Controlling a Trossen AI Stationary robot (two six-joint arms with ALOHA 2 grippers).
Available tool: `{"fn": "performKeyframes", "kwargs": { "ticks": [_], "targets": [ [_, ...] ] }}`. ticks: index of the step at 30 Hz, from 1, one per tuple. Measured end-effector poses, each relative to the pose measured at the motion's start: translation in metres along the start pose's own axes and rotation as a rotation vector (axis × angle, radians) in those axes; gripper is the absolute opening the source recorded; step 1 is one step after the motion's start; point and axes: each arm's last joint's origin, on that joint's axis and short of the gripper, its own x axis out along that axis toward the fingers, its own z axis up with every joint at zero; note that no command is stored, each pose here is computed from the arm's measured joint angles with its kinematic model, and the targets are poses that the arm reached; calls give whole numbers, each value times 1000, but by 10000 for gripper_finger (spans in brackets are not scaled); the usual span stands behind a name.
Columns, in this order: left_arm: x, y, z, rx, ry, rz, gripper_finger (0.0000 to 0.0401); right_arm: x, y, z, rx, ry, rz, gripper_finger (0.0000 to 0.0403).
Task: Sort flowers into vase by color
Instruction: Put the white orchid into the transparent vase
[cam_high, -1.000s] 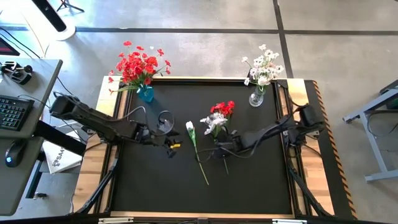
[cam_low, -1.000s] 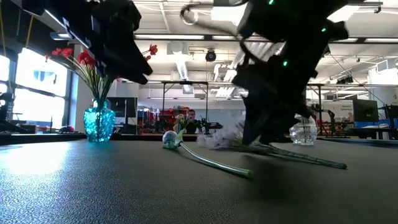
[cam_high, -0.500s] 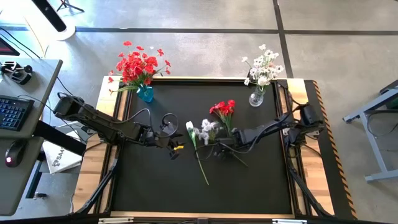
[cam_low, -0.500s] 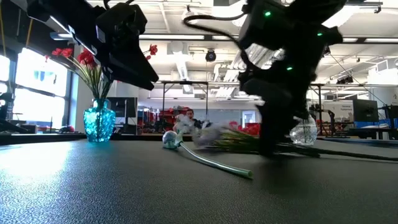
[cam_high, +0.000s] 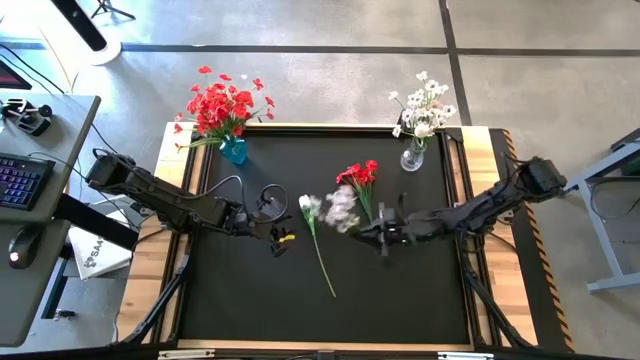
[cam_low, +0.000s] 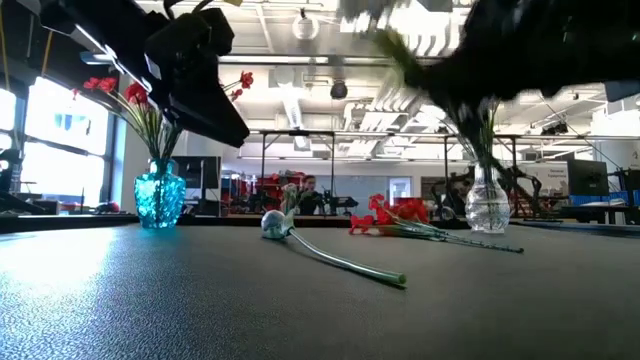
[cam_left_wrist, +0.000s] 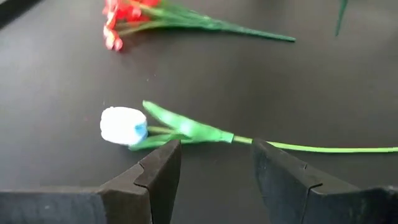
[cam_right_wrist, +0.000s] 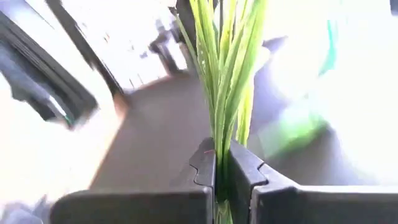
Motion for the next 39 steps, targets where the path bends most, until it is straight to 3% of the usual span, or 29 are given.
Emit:
{"fn": "performKeyframes", "kwargs": {
  "ticks": [5, 8, 13, 19, 27, 39],
  "targets": [
    [0, -5, 12, 67, -97, -89, 181, -7, 11, 29, -216, -333, 78, 6],
    [4, -11, 25, 162, -233, -174, 181, -6, 18, 45, -327, -451, 105, 6],
    [20, -21, 47, 289, -552, -280, 181, 2, 30, 68, -455, -549, 88, 6],
    [44, -20, 62, 291, -800, -237, 181, 16, 39, 79, -517, -585, 91, 6],
    [72, -26, 71, 313, -799, -372, 180, 35, 42, 72, -544, -554, 71, 7],
    [69, -24, 68, 329, -622, -383, 160, 36, 46, 63, -570, -497, -36, 7]
  ]
}}
